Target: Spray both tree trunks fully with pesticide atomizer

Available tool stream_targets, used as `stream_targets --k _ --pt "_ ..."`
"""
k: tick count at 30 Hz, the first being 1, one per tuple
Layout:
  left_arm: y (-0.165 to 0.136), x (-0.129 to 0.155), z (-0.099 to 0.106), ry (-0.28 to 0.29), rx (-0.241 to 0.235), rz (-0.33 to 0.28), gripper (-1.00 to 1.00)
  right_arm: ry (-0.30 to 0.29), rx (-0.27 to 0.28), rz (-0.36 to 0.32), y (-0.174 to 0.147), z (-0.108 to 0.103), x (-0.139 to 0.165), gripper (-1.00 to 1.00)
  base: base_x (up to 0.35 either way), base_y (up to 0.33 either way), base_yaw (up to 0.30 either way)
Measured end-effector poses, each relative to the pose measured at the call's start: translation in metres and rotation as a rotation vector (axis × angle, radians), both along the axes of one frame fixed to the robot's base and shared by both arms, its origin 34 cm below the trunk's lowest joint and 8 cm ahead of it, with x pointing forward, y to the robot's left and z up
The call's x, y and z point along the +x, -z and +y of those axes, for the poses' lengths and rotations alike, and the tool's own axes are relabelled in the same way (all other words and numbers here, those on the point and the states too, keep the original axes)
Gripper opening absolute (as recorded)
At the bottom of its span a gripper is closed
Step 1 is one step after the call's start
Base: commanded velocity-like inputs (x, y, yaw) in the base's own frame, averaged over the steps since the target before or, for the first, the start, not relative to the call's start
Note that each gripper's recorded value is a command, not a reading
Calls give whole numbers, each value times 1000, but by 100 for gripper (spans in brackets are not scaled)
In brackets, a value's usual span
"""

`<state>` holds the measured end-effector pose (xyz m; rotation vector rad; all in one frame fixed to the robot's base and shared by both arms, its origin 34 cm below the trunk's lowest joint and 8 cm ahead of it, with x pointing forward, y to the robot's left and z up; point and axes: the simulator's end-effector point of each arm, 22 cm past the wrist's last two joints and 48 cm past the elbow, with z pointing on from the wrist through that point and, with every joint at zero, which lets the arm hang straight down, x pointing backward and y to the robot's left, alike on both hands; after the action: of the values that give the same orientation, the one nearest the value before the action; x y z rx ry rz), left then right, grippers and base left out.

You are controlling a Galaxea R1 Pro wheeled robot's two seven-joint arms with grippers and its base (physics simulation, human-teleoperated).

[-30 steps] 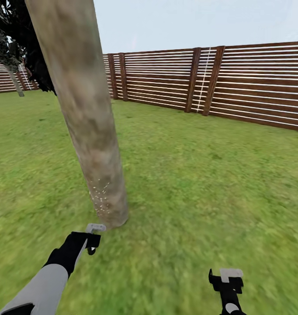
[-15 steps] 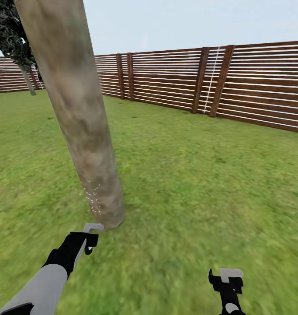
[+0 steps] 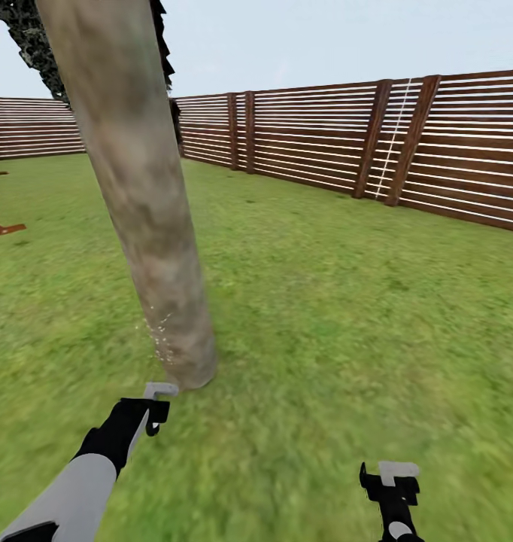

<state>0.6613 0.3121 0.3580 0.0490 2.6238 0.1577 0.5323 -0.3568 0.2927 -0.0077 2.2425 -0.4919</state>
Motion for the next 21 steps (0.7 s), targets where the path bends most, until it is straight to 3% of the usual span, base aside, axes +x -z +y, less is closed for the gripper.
stream_targets --k 13,17,21 --pt "-1 0 3 -5 2 -2 -100 -2 -1 8 3 0 -5 100 -40 -276 9" --pt "1 -3 12 -55 -22 -3 -100 -2 0 8 3 1 -5 100 0 -281 236" --pt "1 -3 13 -67 -28 -3 -100 -2 0 8 3 1 -5 100 7 -281 275"
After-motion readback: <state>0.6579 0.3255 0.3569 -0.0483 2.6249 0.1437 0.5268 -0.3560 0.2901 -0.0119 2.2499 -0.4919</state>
